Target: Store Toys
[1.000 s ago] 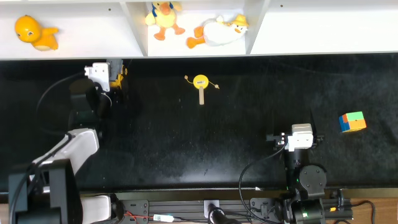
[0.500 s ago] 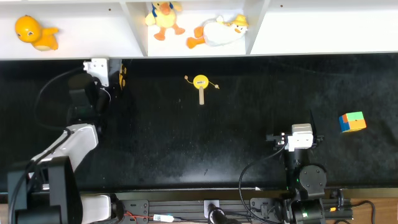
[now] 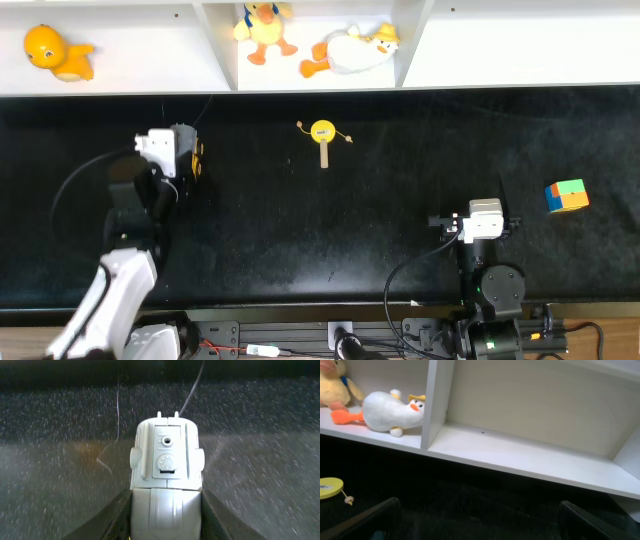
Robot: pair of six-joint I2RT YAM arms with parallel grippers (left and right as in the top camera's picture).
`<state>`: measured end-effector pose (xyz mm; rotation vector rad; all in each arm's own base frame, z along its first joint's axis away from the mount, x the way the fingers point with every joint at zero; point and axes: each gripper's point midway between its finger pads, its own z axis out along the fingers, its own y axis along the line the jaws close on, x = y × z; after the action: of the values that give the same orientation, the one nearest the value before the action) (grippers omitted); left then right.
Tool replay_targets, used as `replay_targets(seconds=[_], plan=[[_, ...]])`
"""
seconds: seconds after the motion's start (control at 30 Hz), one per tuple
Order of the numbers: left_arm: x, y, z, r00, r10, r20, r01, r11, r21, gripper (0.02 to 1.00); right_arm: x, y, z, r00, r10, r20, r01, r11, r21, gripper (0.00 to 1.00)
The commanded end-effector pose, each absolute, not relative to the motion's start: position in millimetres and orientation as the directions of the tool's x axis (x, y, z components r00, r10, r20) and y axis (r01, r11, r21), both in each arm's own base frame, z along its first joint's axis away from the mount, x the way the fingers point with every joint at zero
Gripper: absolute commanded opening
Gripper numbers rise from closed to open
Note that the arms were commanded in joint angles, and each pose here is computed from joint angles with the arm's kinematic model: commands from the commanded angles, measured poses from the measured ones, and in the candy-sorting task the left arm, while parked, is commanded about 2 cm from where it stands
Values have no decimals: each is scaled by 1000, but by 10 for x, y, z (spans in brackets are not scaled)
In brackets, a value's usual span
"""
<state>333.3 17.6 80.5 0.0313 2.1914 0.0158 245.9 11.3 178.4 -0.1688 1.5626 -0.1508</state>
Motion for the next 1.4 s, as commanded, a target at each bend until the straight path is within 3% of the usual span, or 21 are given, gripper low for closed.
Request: replay_targets(seconds=[0.03, 0.53, 1.07, 1.1, 1.13, 1.2, 1.4], plan=[[3329, 106, 1120, -511, 56, -858, 54, 998, 33, 362, 2463, 99, 1750, 2, -205, -979, -4, 979, -205, 996], [3878, -3, 2012, -411, 74, -909, 108, 994, 32, 332, 2463, 99, 1750, 2, -205, -979, -4, 979, -205, 996], [4918, -10, 2040, -407, 81, -910, 118, 992, 36, 343, 2463, 99, 1750, 2, -205, -979, -4, 979, -205, 996], [4947, -7, 2032, -406, 82, -910, 118, 992, 37, 395, 2463, 99, 1750, 2, -205, -979, -4, 979, -205, 996], [4967, -6, 2026, -404, 82, -911, 117, 992, 37, 553, 2463, 98, 1750, 2, -205, -979, -4, 979, -205, 993], [4977, 6, 2002, -407, 82, -910, 111, 993, 40, 1000, 2463, 99, 1750, 2, -205, -979, -4, 979, -205, 996], [4768, 93, 1977, -456, 83, -886, 65, 996, 60, 998, 2463, 99, 1750, 2, -205, -979, -4, 979, -205, 996]])
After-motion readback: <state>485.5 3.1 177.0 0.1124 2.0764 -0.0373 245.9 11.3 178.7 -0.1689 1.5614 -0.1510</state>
